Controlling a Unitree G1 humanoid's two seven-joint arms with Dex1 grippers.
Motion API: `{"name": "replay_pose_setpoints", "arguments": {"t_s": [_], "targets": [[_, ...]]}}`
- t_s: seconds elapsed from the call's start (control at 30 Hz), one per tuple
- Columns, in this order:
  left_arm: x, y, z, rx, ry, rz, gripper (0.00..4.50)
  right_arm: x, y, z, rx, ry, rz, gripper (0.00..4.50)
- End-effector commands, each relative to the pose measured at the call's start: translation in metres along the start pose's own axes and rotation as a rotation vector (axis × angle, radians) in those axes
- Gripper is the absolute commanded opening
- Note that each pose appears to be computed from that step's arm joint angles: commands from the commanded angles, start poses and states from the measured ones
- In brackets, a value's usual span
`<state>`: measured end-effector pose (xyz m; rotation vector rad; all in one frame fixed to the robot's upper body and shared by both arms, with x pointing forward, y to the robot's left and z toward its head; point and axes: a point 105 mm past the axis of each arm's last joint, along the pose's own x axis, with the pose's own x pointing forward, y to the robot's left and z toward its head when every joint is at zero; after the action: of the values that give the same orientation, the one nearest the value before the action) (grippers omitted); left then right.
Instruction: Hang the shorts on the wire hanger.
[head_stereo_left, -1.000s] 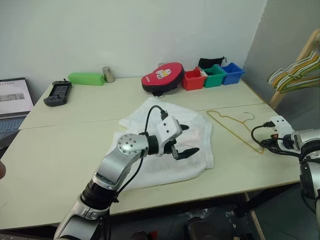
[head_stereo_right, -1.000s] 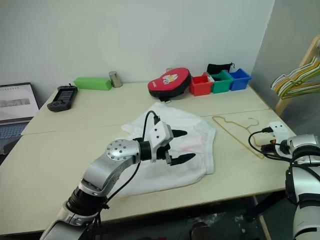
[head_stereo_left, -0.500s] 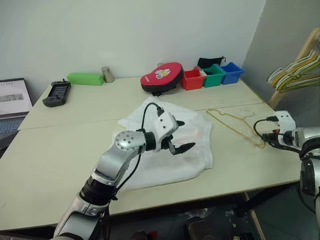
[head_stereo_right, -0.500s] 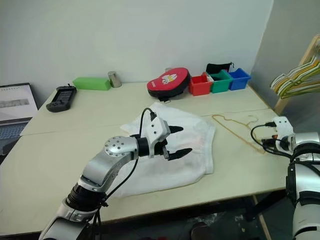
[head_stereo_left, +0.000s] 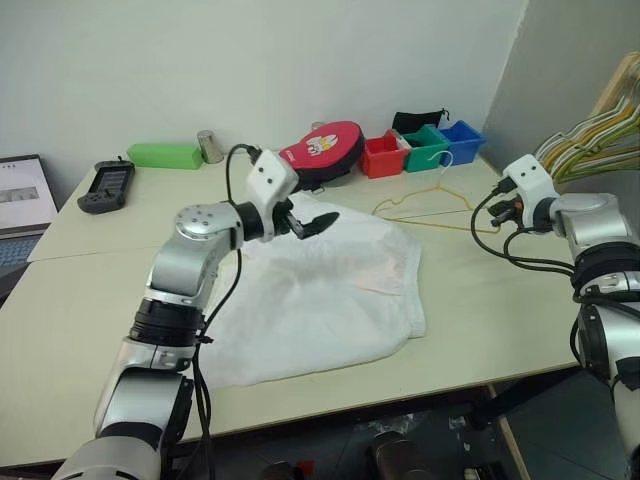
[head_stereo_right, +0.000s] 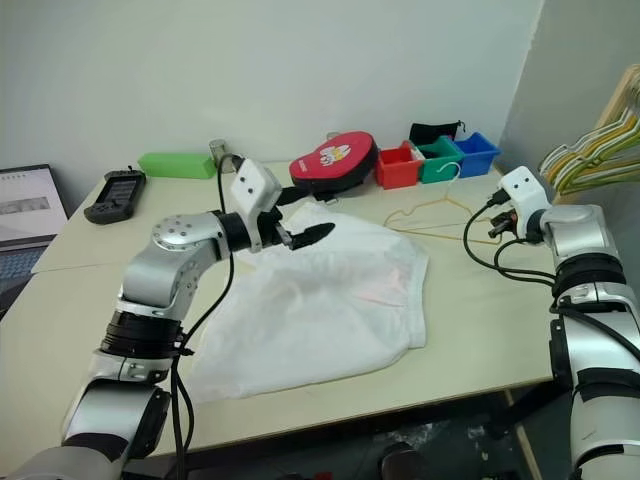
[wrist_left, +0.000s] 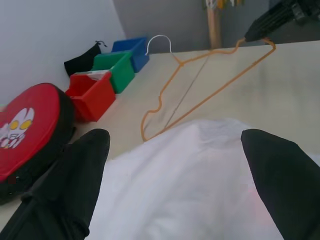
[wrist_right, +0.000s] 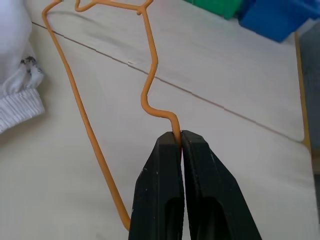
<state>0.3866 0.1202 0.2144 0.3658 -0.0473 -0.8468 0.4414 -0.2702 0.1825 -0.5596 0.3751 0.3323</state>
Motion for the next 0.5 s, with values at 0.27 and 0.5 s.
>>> {"name": "replay_pose_setpoints", "arguments": {"t_s": [0.27,0.5], "targets": [[-0.015,0.034,0.016,0.029,-0.045,0.079,4.50,-0.050,0.000,0.108,-0.577,-0.443,-0.219,0.04],[-0.021,0.064,0.025,-0.015,-0.068,0.085,4.50,-0.069,0.038,0.122,-0.730,-0.620,-0.090,0.04]]}}
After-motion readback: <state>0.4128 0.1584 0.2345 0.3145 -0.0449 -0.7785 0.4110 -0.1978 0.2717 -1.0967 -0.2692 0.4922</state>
